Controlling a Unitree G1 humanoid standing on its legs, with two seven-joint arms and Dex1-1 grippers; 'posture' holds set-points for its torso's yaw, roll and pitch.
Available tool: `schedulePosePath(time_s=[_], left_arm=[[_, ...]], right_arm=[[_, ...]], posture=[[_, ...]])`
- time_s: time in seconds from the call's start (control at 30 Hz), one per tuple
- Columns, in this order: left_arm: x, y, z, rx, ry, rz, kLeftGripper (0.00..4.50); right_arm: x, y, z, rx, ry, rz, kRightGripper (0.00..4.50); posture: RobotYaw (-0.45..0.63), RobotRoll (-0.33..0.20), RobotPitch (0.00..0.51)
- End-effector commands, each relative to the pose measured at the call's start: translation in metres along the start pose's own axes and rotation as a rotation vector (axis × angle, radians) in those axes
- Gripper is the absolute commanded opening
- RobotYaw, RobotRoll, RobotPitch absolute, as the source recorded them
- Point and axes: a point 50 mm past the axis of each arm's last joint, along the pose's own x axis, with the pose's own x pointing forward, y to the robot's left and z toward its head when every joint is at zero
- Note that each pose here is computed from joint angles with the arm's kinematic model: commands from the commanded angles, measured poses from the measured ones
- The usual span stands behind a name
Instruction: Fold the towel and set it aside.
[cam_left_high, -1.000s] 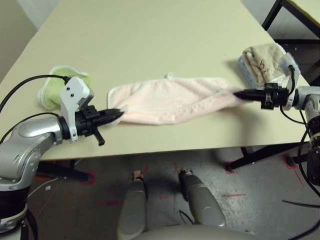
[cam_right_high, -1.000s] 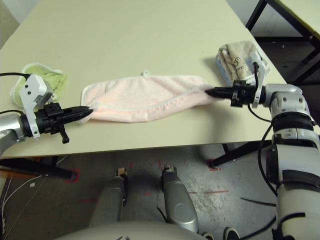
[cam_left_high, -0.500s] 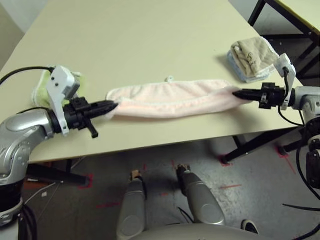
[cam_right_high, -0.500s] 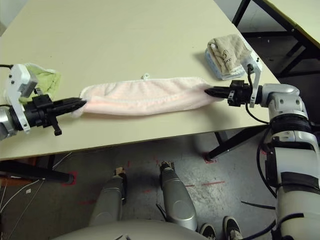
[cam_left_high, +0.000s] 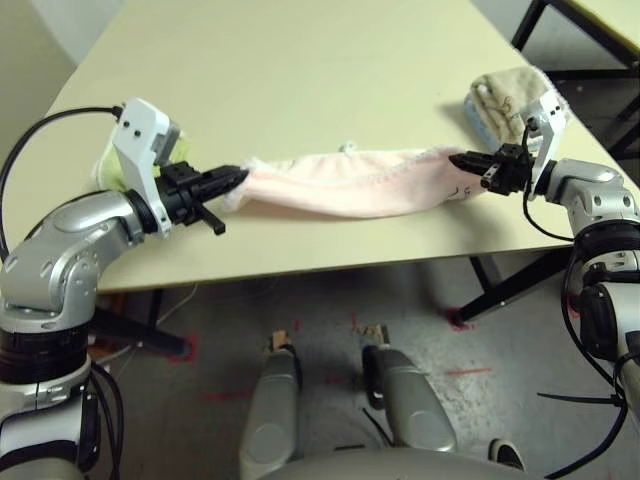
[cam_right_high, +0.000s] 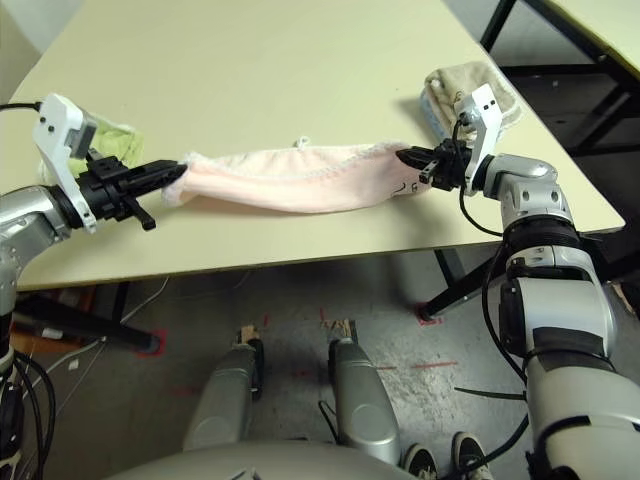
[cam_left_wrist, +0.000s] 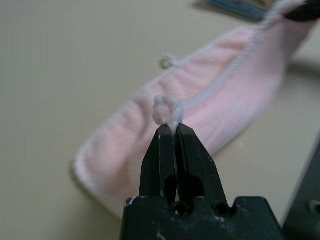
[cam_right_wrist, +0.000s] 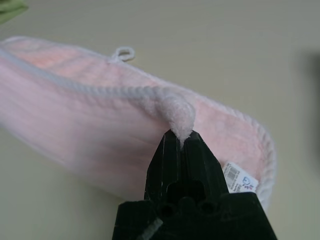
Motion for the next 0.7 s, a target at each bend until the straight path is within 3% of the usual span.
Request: schedulePosePath(time_s=[0.03,0.43,0.7], left_arm=[[0.004,0.003,-0.002,-0.026,0.016,0.016,0.06],[0.031,0.009,-0.003,-0.031,0.029,0.069,0.06],[0.045,0.019,0.0,0.021,0.029,0.08,0.06]], right_arm=[[0.003,-0.001,-0.007,0.002,0.031,-0.039,0.0],[0.009,-0.007,-0.003,0.013,0.041,-0.14,0.0],[-0.02,-0.016,-0.01,0.04,0.075,-0.066,0.0]], posture=[[0.14,0.0,0.199],[0.16,0.0,0.201],[0.15,0.0,0.207]])
